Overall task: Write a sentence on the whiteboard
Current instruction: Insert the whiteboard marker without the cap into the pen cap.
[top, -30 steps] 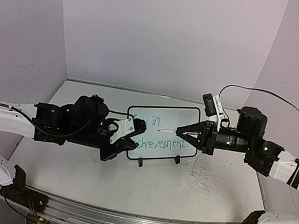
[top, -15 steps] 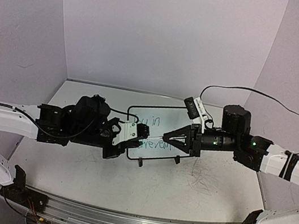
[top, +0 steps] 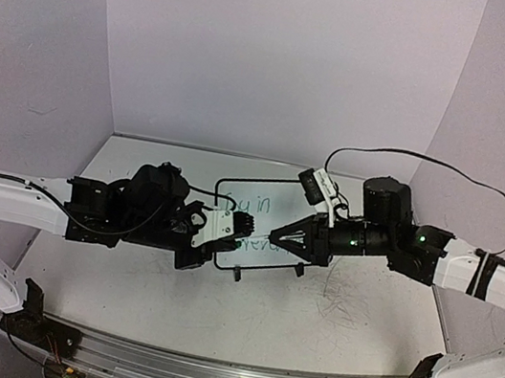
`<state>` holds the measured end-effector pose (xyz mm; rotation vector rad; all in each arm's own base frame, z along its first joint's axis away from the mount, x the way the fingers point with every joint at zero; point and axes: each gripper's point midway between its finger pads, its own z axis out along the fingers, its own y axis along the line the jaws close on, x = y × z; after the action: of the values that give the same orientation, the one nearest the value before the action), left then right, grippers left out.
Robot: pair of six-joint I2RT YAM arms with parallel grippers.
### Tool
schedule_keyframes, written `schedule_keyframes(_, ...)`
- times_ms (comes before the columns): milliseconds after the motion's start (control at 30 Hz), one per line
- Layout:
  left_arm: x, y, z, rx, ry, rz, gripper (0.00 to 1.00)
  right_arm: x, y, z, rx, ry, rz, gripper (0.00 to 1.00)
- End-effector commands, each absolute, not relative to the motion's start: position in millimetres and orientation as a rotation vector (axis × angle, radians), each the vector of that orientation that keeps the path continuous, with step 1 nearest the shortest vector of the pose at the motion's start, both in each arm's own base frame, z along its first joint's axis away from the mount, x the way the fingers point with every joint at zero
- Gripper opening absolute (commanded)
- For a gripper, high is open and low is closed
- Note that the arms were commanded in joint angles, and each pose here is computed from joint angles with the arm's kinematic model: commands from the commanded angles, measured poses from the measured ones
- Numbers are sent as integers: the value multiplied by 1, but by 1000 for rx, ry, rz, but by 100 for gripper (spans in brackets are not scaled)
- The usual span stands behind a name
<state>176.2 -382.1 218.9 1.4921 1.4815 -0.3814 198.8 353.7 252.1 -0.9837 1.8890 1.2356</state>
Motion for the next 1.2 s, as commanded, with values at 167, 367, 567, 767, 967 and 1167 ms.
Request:
schedule_keyframes(167, 181, -392, 254, 1425, 1418, -405, 0, 204, 363, 263, -998, 1856, 1206, 0)
schedule_keyframes(367, 180, -393, 254, 1430, 1417, -411, 0, 205, 367, 259, -1005, 1866, 1206, 0)
schedule_keyframes(567, 180, -394, 252, 1448, 1421, -409, 0, 202, 375, 260, -1026, 1860, 1210, 0)
schedule_keyframes(767, 181, -394, 250, 1451, 1431, -397, 0, 194, 381, 251, -1057, 1887, 1188, 0)
schedule_keyframes(967, 179, -396, 255, 1455, 1418, -405, 0, 197, 390, 238, -1035, 1946, 1186, 0)
schedule_keyframes(1167, 171, -406, 270, 1470, 1367, -416, 0, 194, 417, 222, -1084, 2009, 1299, 0)
